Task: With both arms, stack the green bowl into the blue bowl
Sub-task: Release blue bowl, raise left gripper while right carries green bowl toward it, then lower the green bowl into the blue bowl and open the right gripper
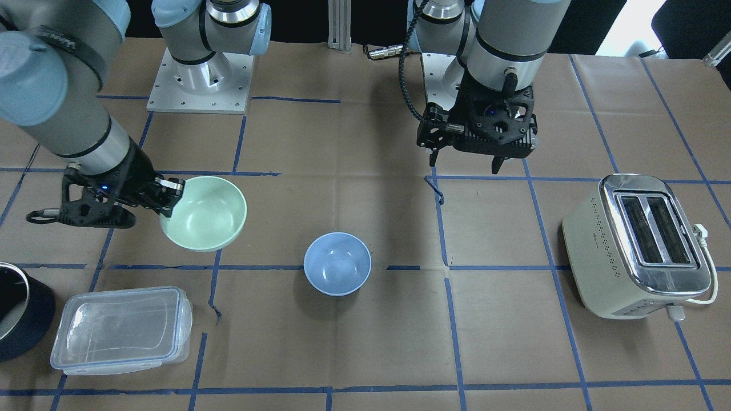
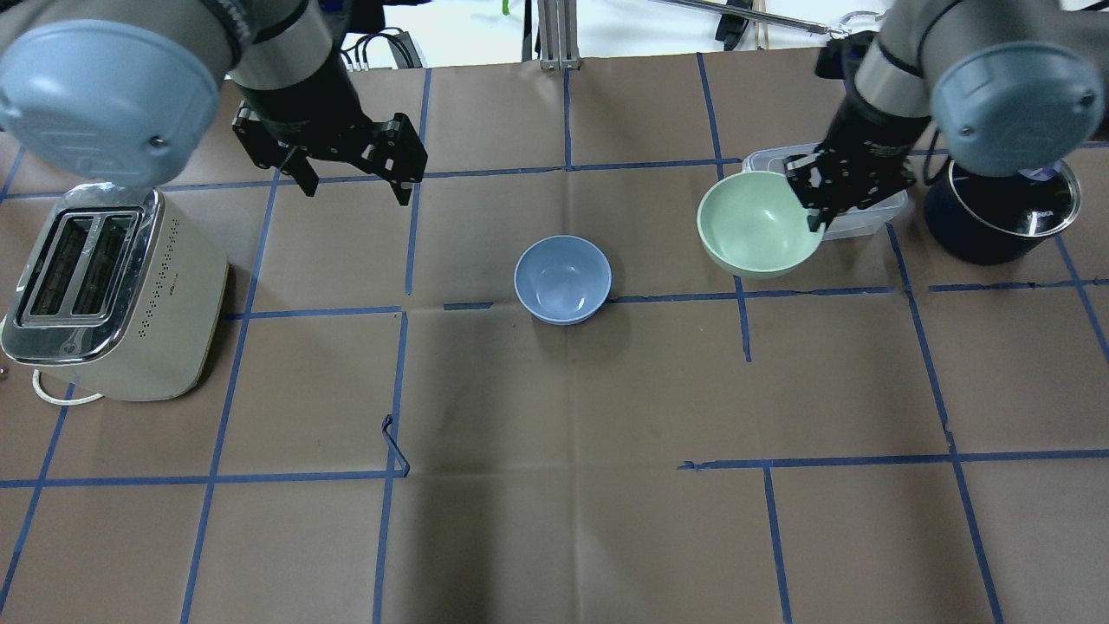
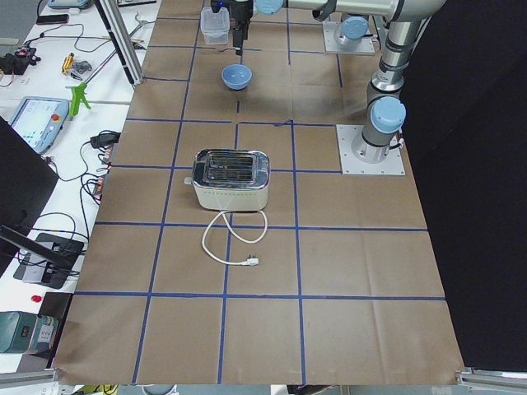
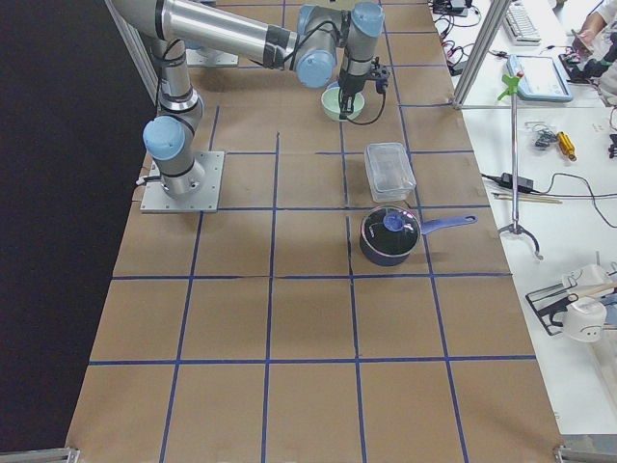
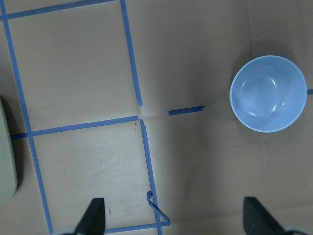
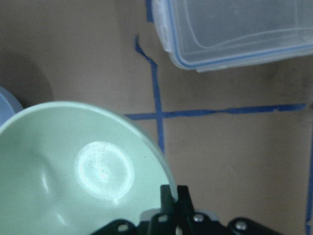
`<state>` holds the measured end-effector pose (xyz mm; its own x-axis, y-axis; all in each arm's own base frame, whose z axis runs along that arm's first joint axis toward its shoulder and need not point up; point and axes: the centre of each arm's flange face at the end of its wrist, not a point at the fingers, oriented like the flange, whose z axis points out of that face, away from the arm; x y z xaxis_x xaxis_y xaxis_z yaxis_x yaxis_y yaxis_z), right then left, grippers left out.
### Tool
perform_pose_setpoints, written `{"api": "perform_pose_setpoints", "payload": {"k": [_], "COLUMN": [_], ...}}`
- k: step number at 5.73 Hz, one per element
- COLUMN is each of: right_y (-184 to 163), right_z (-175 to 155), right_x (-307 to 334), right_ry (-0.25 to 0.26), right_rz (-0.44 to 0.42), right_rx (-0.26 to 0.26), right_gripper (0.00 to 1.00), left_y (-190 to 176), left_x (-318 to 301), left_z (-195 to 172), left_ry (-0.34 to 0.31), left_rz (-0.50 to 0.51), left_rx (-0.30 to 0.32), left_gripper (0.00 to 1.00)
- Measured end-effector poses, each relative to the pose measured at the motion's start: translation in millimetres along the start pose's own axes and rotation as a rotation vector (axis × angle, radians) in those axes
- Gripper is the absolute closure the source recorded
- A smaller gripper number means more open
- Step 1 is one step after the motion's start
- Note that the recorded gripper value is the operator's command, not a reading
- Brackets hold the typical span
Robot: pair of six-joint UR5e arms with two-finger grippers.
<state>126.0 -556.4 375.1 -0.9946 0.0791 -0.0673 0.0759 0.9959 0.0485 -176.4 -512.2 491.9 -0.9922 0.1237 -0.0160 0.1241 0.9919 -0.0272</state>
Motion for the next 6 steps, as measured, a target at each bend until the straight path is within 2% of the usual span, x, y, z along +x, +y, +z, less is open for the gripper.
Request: {"api": "perform_pose_setpoints", "payload": {"k": [1, 2, 4, 5, 6], "right_y": [-0.6, 3.7, 16.1, 10.2, -0.4], "right_z": [15.9, 27.0, 40.3, 58.3, 80.7], "right_x": [-57.3, -109.2, -168.1, -172.8, -171.0], "right_ry": [-0.043, -0.075, -0.138, -0.119, -0.077], "right_rz": [0.031, 0.052, 0.062, 0.059, 0.059], "right_rx": [0.019, 0.016, -0.012, -0.013, -0.005], "right_gripper": [0.99, 0.99, 0.99, 0.99, 0.99], "left_y": [2.4, 3.6, 3.1, 1.5, 1.6], "left_x": [-9.1, -11.2, -11.2, -11.2, -11.3], "left_z": [-5.5, -6.7, -3.9, -1.9, -2.4], "left_ry": [0.020, 0.033, 0.038, 0.039, 0.038], "left_rz": [-0.020, -0.026, -0.028, -0.029, -0.029], "left_rx": [-0.005, -0.008, -0.011, -0.012, -0.010], "left_gripper": [0.02, 0.02, 0.02, 0.02, 0.02]}}
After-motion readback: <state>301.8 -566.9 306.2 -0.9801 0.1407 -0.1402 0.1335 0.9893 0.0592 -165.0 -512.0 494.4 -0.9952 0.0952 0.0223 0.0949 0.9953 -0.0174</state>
